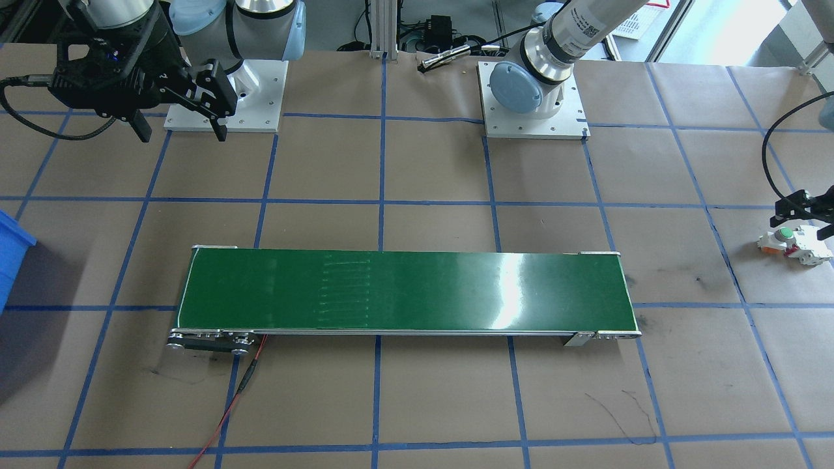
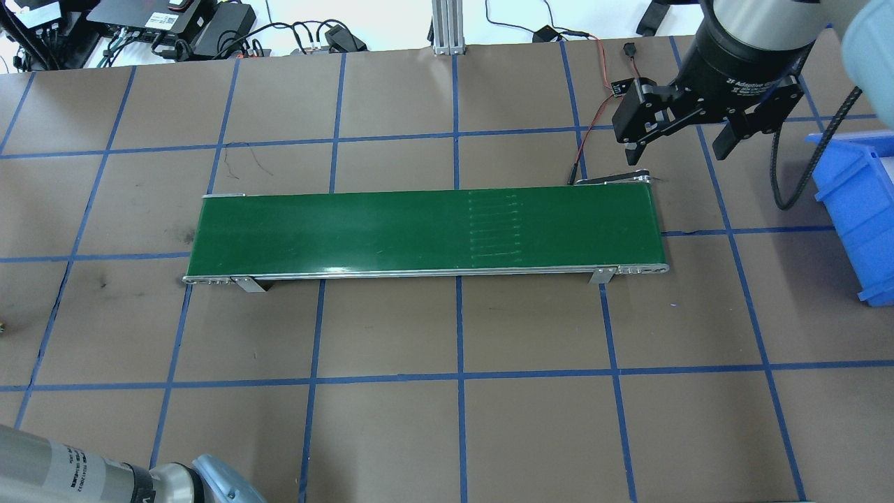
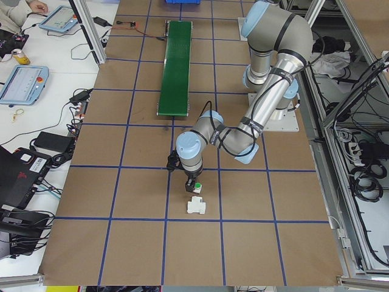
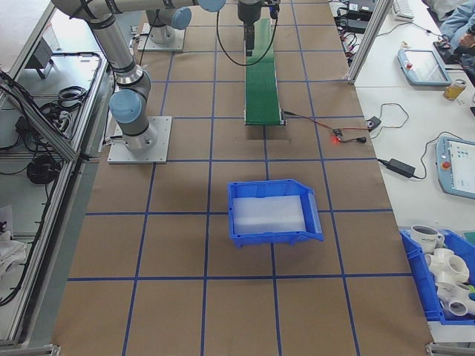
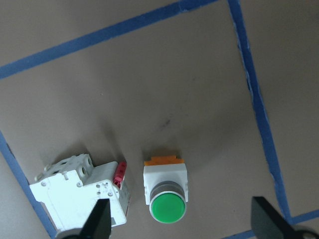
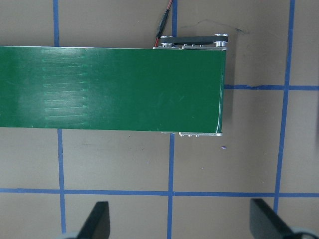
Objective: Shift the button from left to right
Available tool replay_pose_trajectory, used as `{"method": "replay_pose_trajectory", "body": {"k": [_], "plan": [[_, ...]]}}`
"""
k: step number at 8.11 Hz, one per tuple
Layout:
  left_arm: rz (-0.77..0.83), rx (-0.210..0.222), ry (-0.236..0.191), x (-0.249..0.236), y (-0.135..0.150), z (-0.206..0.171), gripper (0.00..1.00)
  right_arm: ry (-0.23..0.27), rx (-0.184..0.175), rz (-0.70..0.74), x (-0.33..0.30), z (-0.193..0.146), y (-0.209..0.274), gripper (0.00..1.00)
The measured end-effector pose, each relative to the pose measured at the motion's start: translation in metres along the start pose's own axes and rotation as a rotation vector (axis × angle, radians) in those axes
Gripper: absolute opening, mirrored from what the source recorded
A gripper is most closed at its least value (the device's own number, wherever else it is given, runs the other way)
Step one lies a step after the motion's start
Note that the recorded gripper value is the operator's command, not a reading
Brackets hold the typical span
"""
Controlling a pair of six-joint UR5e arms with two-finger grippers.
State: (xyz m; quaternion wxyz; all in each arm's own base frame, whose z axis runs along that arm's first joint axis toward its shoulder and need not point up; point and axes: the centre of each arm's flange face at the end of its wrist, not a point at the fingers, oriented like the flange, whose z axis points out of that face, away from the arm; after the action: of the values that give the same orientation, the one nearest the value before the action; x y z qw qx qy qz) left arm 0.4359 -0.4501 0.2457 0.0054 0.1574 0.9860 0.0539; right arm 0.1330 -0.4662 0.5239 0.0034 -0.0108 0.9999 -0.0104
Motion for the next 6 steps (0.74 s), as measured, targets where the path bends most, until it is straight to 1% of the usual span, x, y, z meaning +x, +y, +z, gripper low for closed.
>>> {"method": "replay_pose_trajectory", "body": {"k": [2, 6], "plan": [[0.029, -0.007, 0.016, -0.003, -0.003, 0.019, 1.00, -0.002, -0.001, 0.000, 0.000, 0.000, 0.000, 1.00], [0.037, -0.018, 0.050, -0.002, -0.005, 0.042, 1.00, 0.000, -0.002, 0.001, 0.000, 0.000, 0.000, 1.00]]}}
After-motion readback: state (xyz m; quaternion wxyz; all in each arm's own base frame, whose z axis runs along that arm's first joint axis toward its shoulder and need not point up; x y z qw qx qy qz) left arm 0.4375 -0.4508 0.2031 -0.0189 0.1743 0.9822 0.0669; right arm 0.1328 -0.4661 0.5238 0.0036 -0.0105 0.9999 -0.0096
